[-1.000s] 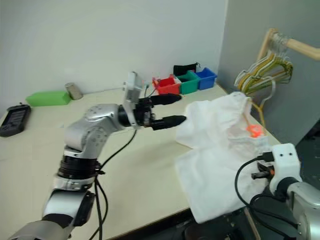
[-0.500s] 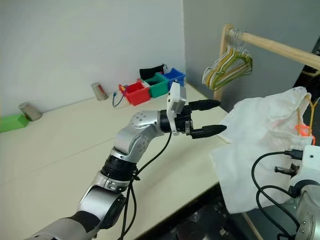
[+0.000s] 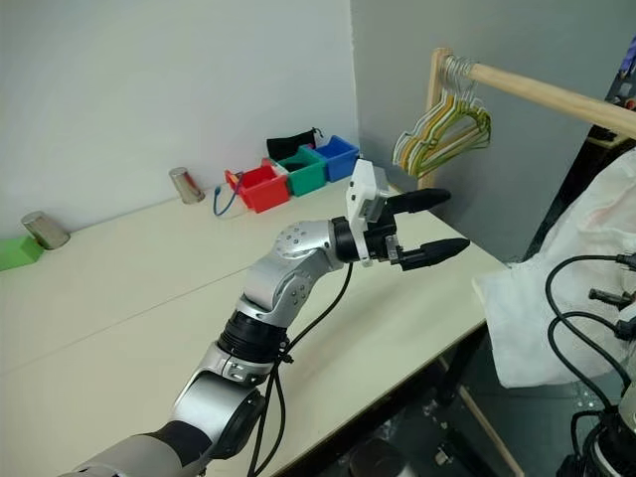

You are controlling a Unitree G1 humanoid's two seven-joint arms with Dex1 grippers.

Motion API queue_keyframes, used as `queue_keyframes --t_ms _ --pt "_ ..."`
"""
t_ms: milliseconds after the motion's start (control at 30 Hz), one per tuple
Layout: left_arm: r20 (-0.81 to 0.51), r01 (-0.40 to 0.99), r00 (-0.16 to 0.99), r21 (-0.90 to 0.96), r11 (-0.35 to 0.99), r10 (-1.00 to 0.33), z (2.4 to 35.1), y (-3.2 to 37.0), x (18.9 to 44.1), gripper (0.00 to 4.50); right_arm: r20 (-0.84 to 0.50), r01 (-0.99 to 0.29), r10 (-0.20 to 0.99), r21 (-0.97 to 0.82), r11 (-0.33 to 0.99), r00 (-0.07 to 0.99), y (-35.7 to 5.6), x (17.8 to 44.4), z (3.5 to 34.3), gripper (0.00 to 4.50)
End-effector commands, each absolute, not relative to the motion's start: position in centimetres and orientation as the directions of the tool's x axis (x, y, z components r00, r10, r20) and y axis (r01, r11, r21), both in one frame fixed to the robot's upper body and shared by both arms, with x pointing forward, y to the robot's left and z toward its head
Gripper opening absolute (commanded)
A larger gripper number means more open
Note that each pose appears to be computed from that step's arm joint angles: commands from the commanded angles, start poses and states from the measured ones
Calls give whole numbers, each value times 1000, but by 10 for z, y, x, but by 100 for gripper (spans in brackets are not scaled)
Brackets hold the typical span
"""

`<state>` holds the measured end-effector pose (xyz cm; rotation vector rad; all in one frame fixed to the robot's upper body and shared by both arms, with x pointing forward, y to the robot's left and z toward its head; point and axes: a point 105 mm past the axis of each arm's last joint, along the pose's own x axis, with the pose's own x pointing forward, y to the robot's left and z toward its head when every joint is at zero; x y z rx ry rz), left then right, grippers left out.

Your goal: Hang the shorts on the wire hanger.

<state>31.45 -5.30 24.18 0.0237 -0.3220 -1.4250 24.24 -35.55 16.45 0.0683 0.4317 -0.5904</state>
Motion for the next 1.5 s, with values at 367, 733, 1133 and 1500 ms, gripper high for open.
queue_keyframes --t_ms 367,733,1133,1500 --pt "223 953 123 247 178 -967 247 -48 312 450 -386 535 -488 18 845 783 -345 250 169 128" --pt "223 951 125 249 180 -967 247 -50 315 450 -346 541 -537 -94 836 769 -345 245 180 379" --pt "213 958 121 232 170 -970 244 -48 313 450 -298 566 -593 -179 804 748 -352 237 193 448" --pt "210 961 113 225 161 -971 243 -48 313 450 -73 553 -636 -424 717 768 -349 240 265 448"
